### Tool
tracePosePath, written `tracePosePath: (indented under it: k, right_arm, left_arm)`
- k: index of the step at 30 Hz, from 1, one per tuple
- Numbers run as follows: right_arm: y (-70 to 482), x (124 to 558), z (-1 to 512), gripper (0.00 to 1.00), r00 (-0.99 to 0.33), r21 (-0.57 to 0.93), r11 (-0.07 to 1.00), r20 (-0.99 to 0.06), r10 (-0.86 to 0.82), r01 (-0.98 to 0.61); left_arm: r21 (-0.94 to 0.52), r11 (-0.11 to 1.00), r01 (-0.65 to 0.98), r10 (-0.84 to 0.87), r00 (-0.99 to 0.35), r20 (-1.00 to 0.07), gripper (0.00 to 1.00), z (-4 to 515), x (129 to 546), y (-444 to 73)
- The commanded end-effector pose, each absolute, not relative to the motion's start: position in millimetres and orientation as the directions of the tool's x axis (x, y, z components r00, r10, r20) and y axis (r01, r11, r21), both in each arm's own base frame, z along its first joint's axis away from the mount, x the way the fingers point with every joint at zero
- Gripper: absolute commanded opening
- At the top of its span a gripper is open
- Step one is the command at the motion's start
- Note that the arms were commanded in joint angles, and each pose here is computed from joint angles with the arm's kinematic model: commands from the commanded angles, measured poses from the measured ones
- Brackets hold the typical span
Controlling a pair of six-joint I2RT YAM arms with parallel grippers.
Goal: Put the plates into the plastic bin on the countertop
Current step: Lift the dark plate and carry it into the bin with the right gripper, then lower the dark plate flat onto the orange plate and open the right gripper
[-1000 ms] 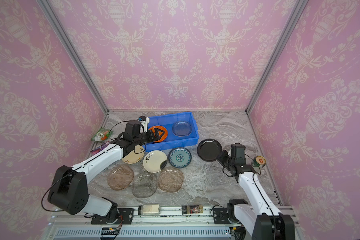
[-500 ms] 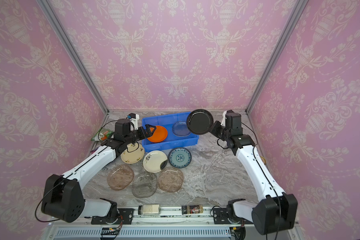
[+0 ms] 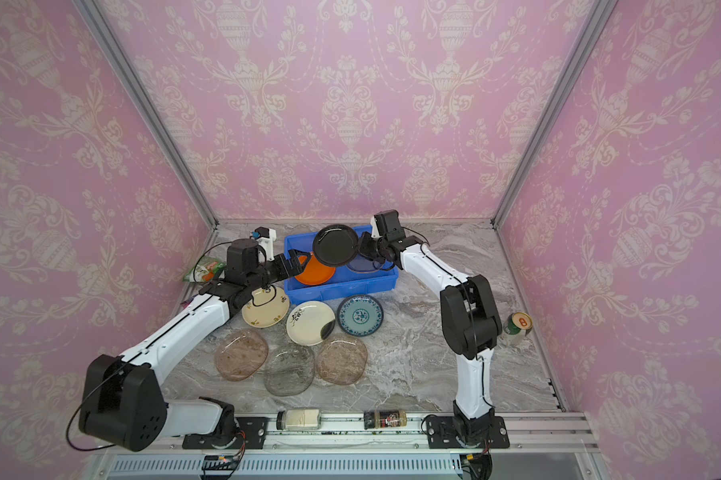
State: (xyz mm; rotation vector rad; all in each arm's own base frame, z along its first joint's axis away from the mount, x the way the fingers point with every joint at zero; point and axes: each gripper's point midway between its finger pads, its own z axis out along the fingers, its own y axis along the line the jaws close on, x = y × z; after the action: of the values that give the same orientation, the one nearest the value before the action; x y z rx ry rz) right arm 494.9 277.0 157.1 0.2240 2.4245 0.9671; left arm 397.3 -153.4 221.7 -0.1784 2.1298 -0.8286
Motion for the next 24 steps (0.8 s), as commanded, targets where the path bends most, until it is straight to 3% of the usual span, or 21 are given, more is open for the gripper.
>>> tracePosePath:
  k: [1,7,24]
  right_arm:
    - [305,509,171,0.00,-0.840,0.720,0.689,-0.424,0.339,-0.085]
    - [329,517,129,0.00,-0.874,0.731,0.681,-0.355,0.330,-0.040]
    - [367,512,85,0.00,-0.916,0.684,0.730,-0.296,0.271,-0.005]
  left_arm:
    - [-0.611,0.771,0.178,-0.371,-0.654,-0.659,0.99,222,394,-153]
    - [-0.610,0.772,0.176,-0.369,-0.657,-0.657,0.99,219,396,-153]
    - [-0.589,0.791,0.163,-0.363,-0.650,-0.667,0.99,212,394,-147]
